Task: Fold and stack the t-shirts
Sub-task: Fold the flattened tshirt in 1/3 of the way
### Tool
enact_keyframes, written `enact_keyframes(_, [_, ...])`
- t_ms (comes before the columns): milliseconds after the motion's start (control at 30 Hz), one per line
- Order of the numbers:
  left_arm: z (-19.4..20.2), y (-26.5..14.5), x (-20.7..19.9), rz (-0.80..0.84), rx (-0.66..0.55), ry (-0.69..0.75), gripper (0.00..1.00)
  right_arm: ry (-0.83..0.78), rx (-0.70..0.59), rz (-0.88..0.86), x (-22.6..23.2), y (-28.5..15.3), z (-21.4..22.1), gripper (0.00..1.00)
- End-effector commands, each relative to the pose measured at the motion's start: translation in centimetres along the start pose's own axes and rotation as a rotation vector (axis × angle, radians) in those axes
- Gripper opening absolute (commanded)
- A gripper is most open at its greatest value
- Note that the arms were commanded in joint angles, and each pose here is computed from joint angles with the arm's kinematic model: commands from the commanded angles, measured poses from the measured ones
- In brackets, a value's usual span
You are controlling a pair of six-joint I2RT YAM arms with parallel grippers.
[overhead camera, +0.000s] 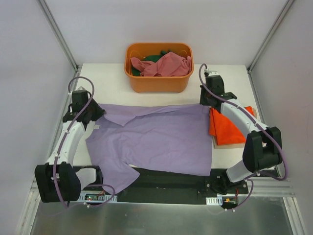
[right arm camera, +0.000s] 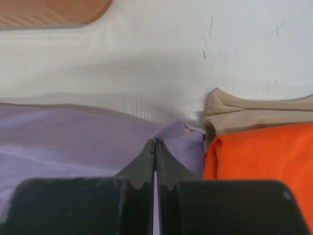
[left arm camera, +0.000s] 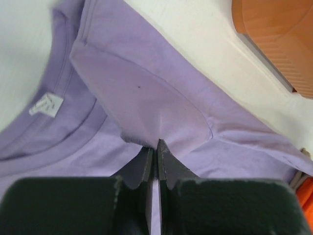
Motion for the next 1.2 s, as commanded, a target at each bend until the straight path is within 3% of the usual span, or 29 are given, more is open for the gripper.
enact_keyframes(0, [2.1,-2.0,0.4,-0.031,0.017,-0.103,0.0,-0.012,-0.028,0.008,-0.4,-1.5,-0.5,0.01])
enact_keyframes(233, [3.6,-4.3,0.7,-0.047,0.031,-0.129,0.0,-0.019,-0.012,0.016,-0.6,-1.2,-0.3,0.01])
enact_keyframes(533, [6.8,-3.5,2.1,-0.114,0.139,-0.167,0.0,0.009,0.043,0.021,-1.2,-2.7,1.3,0.01])
enact_keyframes(767, [7.7,-3.1,2.8,-0.159,0.163,-0.165,0.04,0.058,0.135,0.077,-2.6,-3.4,4.3,0.08])
enact_keyframes(867, [7.9,-3.2,2.9,-0.173,0.163,-0.169,0.14,0.086,0.162,0.095,-3.4,-3.9,5.8,0.15])
enact_keyframes(967, [7.6,-3.8,2.8,-0.171,0.147,-0.165,0.31,0.093,0.155,0.097,-3.7,-4.7,6.1,0.25])
enact_keyframes(1033, [7.1,-4.5,2.4,-0.142,0.124,-0.154,0.44,0.093,0.137,0.078,-3.5,-5.5,5.6,0.39])
enact_keyframes(1067, [6.8,-4.9,2.2,-0.132,0.109,-0.149,0.55,0.085,0.135,0.046,-3.2,-6.0,5.4,0.47])
enact_keyframes(1133, [6.1,-5.5,1.9,-0.12,0.065,-0.149,0.94,0.081,0.127,-0.021,-2.7,-6.5,4.8,0.61])
enact_keyframes(1167, [5.7,-5.8,1.7,-0.117,0.044,-0.152,0.99,0.078,0.123,-0.055,-2.3,-6.7,4.6,0.67])
Point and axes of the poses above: each gripper's point midway between its finger pads, its own y axis out along the fingers, its own x axis along the line the jaws close on, z = x × y, the point moved 10 cm from there along -y, back along the fingers, and after that the axes turned 15 degrees about y, right-handed, at the moved point
